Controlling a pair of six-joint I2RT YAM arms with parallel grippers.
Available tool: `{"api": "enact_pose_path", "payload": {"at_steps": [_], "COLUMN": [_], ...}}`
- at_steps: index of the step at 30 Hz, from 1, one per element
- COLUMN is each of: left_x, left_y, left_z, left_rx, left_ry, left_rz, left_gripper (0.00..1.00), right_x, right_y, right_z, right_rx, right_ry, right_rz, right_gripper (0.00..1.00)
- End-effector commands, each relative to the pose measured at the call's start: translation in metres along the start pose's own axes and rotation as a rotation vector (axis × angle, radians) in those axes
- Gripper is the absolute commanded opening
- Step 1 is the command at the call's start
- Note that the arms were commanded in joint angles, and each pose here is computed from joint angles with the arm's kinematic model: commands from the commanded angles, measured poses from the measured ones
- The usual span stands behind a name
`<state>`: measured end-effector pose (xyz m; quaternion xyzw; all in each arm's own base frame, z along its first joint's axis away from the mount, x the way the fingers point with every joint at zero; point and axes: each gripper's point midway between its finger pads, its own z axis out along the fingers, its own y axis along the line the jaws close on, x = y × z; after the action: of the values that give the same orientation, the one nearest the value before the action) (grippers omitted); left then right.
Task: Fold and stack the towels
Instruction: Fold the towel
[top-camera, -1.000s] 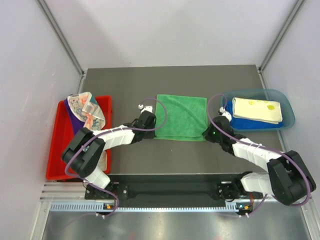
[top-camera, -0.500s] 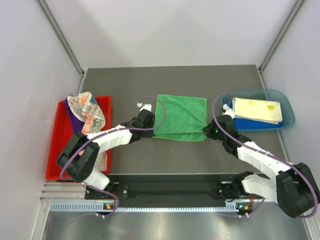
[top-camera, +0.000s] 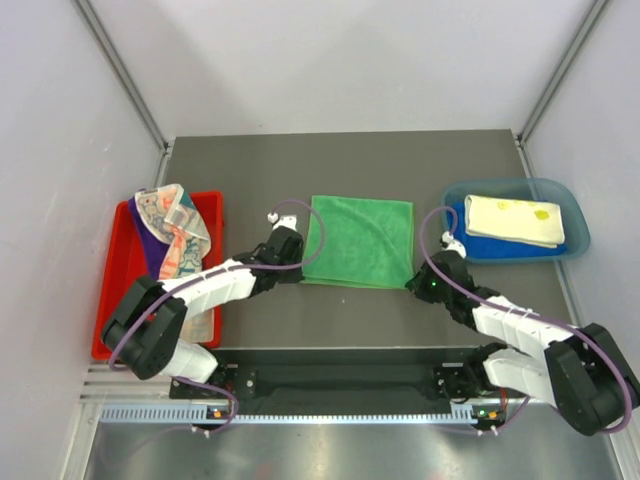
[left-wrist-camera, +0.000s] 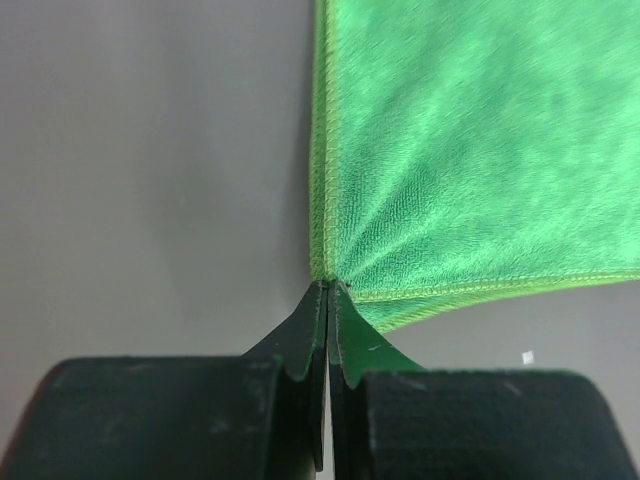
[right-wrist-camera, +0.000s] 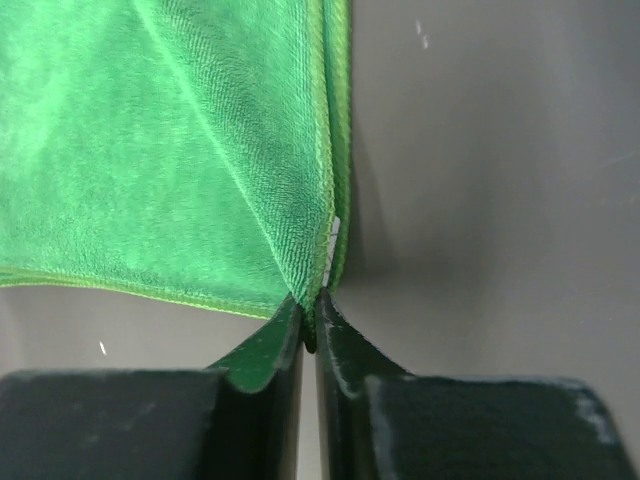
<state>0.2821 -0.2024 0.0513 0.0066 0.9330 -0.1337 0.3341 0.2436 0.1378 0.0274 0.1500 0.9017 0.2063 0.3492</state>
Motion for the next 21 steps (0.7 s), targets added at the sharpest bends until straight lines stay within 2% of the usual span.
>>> {"api": "enact_pose_path", "payload": {"at_steps": [1, 3, 9, 16, 21], "left_x": [0.008, 0.015, 0.019, 0.025, 0.031], "left_y": [0.007, 0.013, 0.015, 0.017, 0.022], "left_z": [-0.001, 0.002, 0.004, 0.006, 0.006], "left_rx": [-0.010, -0.028, -0.031, -0.036, -0.053], "left_ry": [-0.008, 0.000, 0.007, 0.020, 0.030], "left_rz": [-0.021, -0.022, -0.025, -0.028, -0.040], "left_gripper": [0.00, 0.00, 0.00, 0.00, 0.00], "right_x": [0.005, 0.008, 0.008, 0.020, 0.034], "right_y": [0.005, 0.003, 0.004, 0.005, 0.004], "right_z": [0.002, 0.003, 0.001, 0.003, 0.010], "right_rx": [-0.036, -0.036, -0.038, -0.025, 0.008], "right_ry": [-0.004, -0.004, -0.008, 0.026, 0.068], "right_rz": [0.000, 0.004, 0.006, -0.003, -0.017], "right_gripper": [0.14, 0.27, 0.43, 0.43, 0.38]}}
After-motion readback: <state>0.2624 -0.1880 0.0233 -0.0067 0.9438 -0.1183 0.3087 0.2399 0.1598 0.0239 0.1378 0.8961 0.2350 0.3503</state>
